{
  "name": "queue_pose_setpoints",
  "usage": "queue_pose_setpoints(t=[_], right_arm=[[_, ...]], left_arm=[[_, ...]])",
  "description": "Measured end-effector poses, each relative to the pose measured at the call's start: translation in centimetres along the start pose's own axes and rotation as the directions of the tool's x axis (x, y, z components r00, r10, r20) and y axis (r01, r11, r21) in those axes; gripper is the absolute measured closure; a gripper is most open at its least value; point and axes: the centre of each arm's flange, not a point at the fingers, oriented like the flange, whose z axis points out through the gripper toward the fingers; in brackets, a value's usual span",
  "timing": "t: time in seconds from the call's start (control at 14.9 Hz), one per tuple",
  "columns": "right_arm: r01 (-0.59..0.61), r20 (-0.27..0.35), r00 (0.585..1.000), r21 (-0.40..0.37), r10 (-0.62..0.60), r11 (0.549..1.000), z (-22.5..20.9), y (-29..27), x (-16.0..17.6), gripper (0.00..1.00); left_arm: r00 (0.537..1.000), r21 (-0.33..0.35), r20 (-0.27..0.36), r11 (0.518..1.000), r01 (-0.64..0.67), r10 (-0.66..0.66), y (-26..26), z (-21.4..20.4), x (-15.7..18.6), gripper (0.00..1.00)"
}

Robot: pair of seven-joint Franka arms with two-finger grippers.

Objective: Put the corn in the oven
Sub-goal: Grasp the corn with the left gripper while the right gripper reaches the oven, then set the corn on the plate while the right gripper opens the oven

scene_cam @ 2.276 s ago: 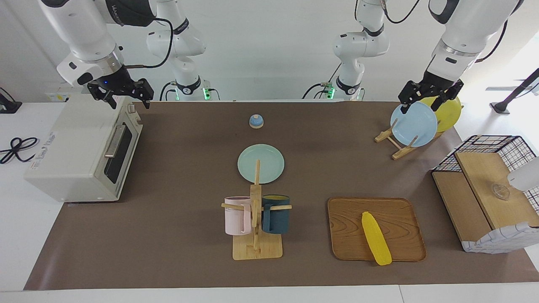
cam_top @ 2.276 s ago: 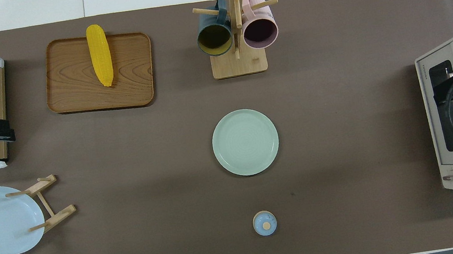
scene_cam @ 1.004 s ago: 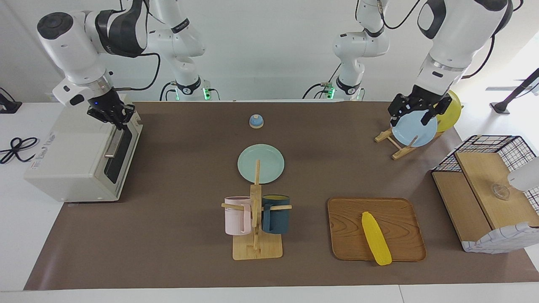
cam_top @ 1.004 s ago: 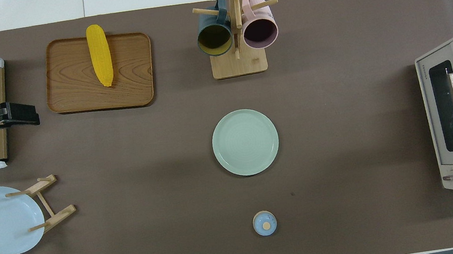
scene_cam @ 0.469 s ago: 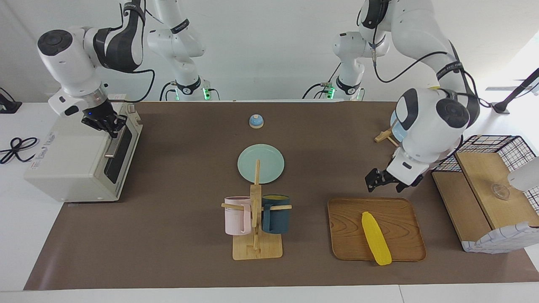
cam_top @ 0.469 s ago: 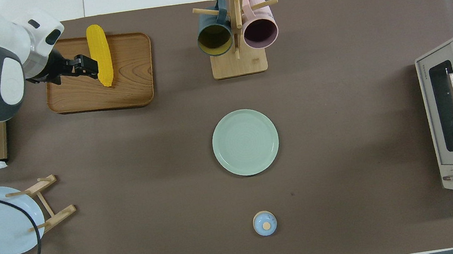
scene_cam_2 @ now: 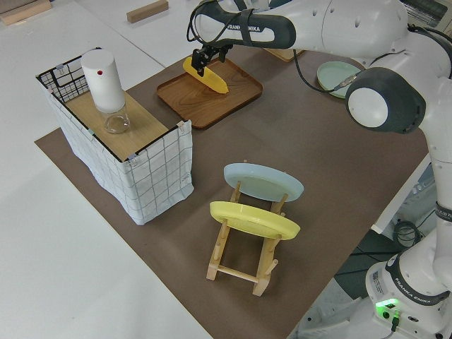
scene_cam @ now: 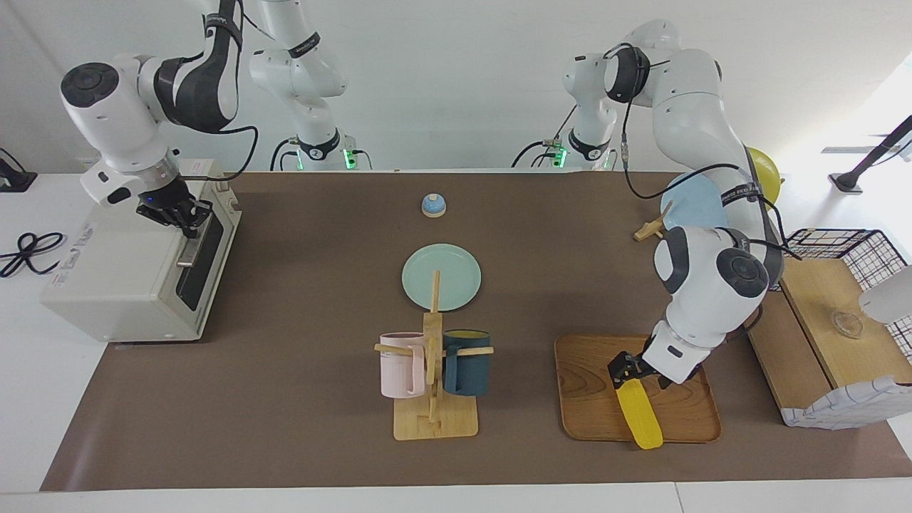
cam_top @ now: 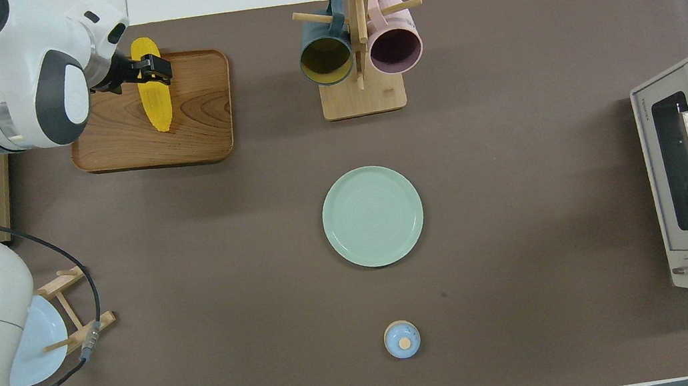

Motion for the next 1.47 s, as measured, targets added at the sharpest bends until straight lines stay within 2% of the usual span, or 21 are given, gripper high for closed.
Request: queue_pose_setpoints(t=[0.27,0.67,0.74,0.8,0.87,0.94,1.0,1.07,1.34,1.47], right_arm=[[0.000,0.002,1.000,0.009,0.000,1.000,0.1,-1.1,0.1,0.99],[0.014,0.009,1.000,0.050,-0.015,0.999,3.0,-8.5,0.9,0.99],[0.018,0.006,1.000,0.058,-0.018,0.998,3.7,-9.2,1.0,0.99],[0.023,0.006,1.000,0.063,-0.023,0.998,4.3,-9.8,1.1,0.99],[0.028,0.006,1.000,0.068,-0.028,0.997,4.9,-10.3,1.3,0.99],[0.031,0.007,0.999,0.071,-0.032,0.997,5.5,-10.7,1.4,0.99],[0.034,0.008,0.999,0.077,-0.034,0.996,6.1,-11.1,1.6,0.99],[0.035,0.007,0.999,0.083,-0.036,0.996,6.7,-11.5,1.8,0.99],[0.058,-0.018,0.998,0.086,-0.056,0.995,9.6,-13.1,2.0,0.99],[0.056,-0.031,0.998,0.092,-0.054,0.994,10.8,-13.6,1.9,0.99]], left_arm=[[0.999,-0.003,-0.032,1.000,0.007,-0.007,-0.4,2.1,1.3,0.00],[0.998,-0.008,-0.056,1.000,0.001,-0.002,-0.1,3.7,1.9,0.00],[0.998,-0.002,-0.055,1.000,-0.004,0.004,-0.1,3.8,1.8,0.07],[0.998,0.006,-0.055,1.000,-0.010,0.010,-0.2,3.9,1.8,0.22],[0.998,0.012,-0.057,1.000,-0.014,0.015,-0.2,4.1,1.8,0.31],[0.998,0.014,-0.057,1.000,-0.016,0.016,-0.3,4.3,1.8,0.31],[0.998,0.015,-0.056,1.000,-0.016,0.016,-0.3,4.5,1.7,0.36],[0.998,0.014,-0.058,1.000,-0.016,0.017,-0.3,4.4,1.8,0.46],[0.998,0.010,-0.055,1.000,-0.020,0.021,0.1,4.2,1.7,0.47],[0.999,-0.006,-0.046,1.000,-0.014,0.014,0.7,2.5,1.8,0.47]])
